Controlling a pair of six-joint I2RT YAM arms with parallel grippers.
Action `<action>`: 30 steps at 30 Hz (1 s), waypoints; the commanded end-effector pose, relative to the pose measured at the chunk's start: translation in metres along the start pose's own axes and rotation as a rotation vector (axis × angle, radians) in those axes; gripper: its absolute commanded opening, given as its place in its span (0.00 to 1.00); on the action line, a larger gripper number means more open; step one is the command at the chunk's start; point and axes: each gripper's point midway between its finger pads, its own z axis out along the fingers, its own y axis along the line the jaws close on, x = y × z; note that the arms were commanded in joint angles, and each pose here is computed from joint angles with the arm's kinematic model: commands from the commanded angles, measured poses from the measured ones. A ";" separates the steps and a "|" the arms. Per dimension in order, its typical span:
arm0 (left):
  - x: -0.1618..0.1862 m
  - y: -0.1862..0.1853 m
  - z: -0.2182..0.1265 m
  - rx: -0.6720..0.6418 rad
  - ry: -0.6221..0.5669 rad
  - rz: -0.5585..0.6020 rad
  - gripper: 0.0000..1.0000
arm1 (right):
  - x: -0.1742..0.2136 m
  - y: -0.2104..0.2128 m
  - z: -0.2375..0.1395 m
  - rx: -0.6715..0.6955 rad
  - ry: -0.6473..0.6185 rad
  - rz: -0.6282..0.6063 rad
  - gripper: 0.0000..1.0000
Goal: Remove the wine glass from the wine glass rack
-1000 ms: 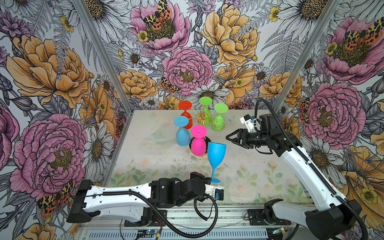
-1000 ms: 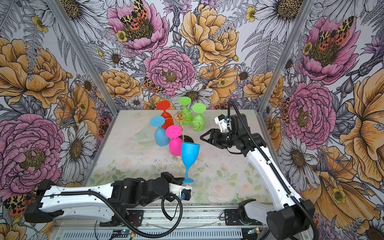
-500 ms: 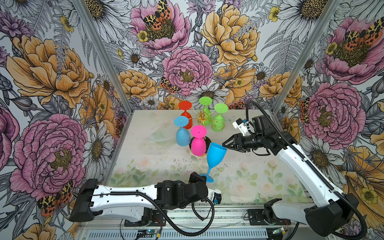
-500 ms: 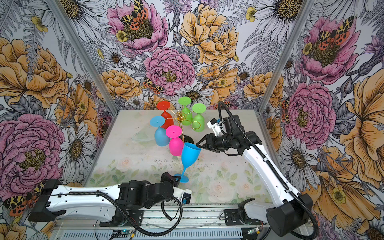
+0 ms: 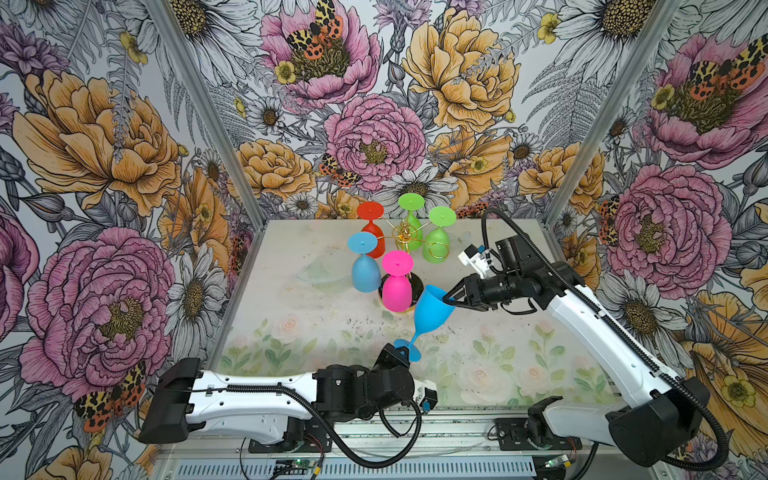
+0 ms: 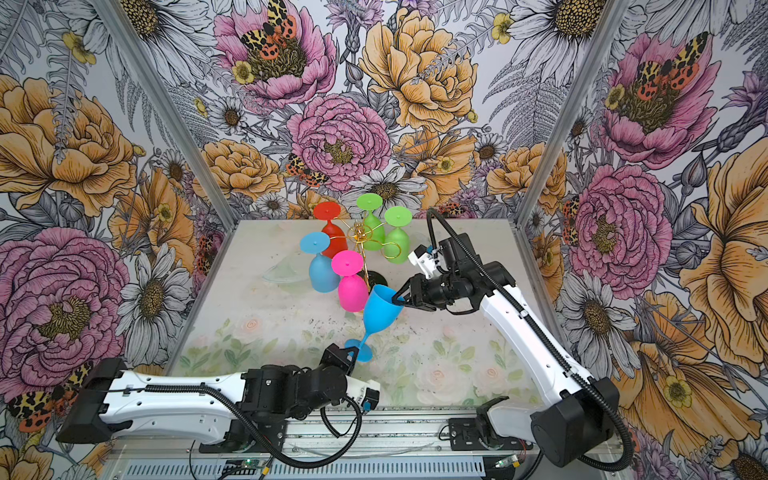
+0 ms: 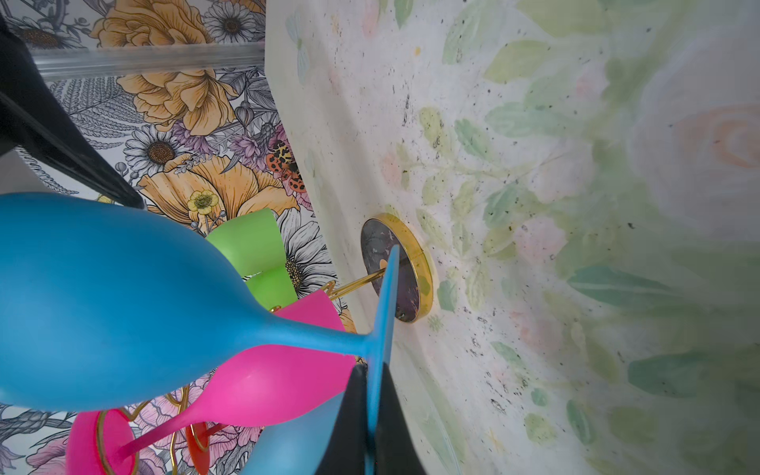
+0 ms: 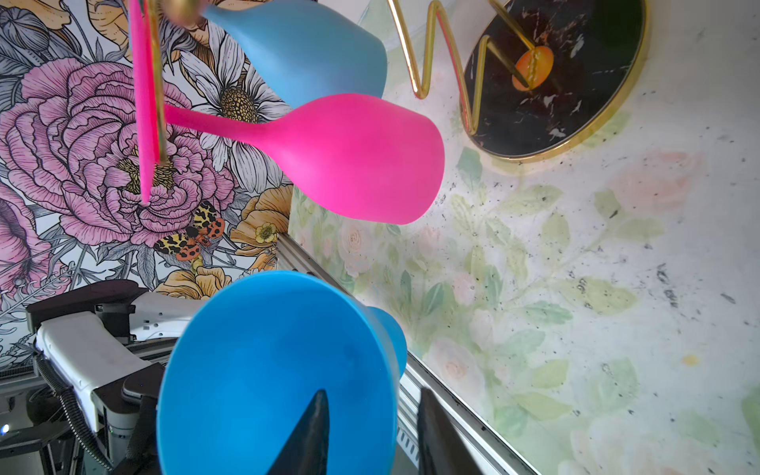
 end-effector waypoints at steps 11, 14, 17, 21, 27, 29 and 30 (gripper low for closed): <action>0.011 0.009 0.005 -0.115 0.047 0.101 0.00 | 0.012 -0.001 0.002 -0.017 0.035 0.009 0.19; 0.011 0.005 0.006 -0.109 0.046 0.117 0.00 | 0.013 -0.002 0.003 -0.016 0.037 0.007 0.13; 0.012 0.001 0.006 -0.103 0.045 0.117 0.19 | 0.013 -0.003 0.002 -0.009 0.034 0.009 0.11; 0.011 0.002 0.005 -0.098 0.042 0.092 0.33 | 0.013 -0.003 -0.001 -0.001 0.021 0.006 0.06; 0.003 -0.001 0.002 -0.090 -0.004 0.059 0.55 | 0.016 -0.012 -0.008 0.033 0.006 0.007 0.01; 0.000 -0.001 0.000 -0.092 -0.016 0.028 0.74 | 0.017 -0.018 -0.012 0.066 -0.005 0.006 0.01; -0.002 0.000 -0.002 -0.096 -0.022 -0.002 0.78 | 0.018 -0.025 -0.015 0.102 -0.015 0.006 0.00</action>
